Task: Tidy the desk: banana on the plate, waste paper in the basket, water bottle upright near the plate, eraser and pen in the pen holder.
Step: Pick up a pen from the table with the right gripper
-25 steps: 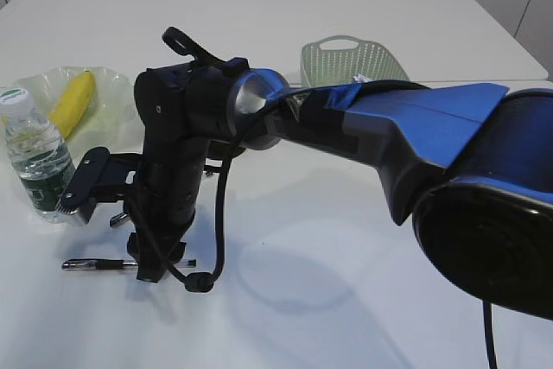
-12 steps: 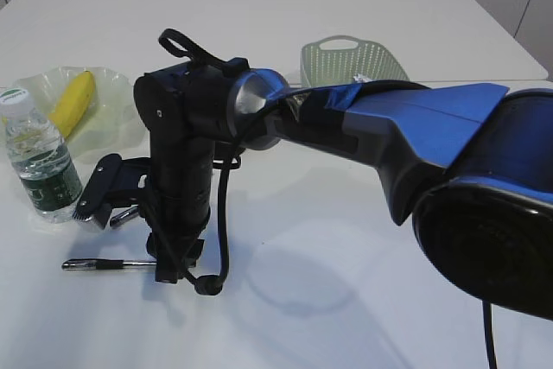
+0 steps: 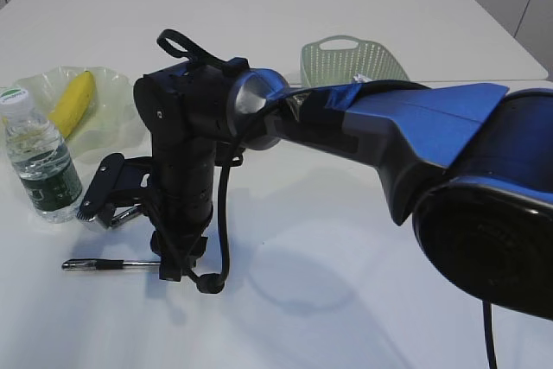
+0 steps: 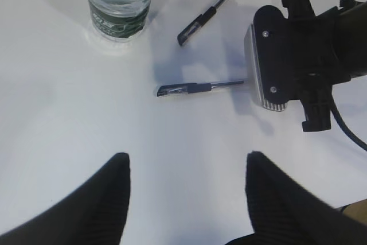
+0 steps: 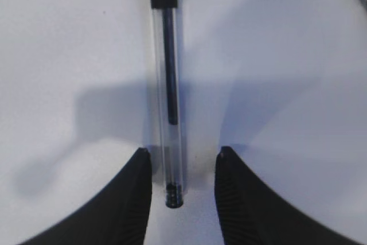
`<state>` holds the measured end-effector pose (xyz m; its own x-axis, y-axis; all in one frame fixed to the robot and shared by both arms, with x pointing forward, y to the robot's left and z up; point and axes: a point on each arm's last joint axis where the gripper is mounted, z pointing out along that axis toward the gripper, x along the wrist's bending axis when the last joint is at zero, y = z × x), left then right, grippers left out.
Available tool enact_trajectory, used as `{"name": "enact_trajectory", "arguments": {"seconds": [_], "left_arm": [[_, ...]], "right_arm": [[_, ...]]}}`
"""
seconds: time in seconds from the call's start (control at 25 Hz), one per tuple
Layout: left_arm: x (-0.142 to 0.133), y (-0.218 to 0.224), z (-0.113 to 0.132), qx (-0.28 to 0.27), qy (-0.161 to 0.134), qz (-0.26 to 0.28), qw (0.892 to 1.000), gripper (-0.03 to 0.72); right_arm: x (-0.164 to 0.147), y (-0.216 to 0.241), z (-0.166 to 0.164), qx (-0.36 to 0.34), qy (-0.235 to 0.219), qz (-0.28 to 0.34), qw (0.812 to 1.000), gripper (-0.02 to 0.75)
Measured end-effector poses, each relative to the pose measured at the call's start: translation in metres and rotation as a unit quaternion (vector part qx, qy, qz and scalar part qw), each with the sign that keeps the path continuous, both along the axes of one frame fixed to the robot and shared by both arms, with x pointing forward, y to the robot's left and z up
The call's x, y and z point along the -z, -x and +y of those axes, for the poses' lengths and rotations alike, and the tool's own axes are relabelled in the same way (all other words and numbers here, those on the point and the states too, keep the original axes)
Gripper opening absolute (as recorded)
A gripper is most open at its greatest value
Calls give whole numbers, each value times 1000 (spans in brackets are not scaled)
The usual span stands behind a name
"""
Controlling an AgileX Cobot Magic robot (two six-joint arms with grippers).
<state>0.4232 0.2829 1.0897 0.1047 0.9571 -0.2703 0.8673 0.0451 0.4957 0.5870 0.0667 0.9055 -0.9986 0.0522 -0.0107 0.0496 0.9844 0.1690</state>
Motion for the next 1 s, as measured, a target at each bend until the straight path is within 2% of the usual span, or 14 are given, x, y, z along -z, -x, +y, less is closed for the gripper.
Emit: {"name": "enact_trajectory", "arguments": {"seconds": [0.48, 0.92, 1.0], "left_arm": [[0, 0, 0, 0, 0, 0, 1000, 454], [0, 0, 0, 0, 0, 0, 1000, 454], [0, 0, 0, 0, 0, 0, 1000, 454]], "right_arm": [[4, 0, 1, 1, 0, 1, 1000, 274], [6, 0, 2, 4, -6, 8, 1000, 227], [6, 0, 3, 4, -7, 9, 1000, 185]]}}
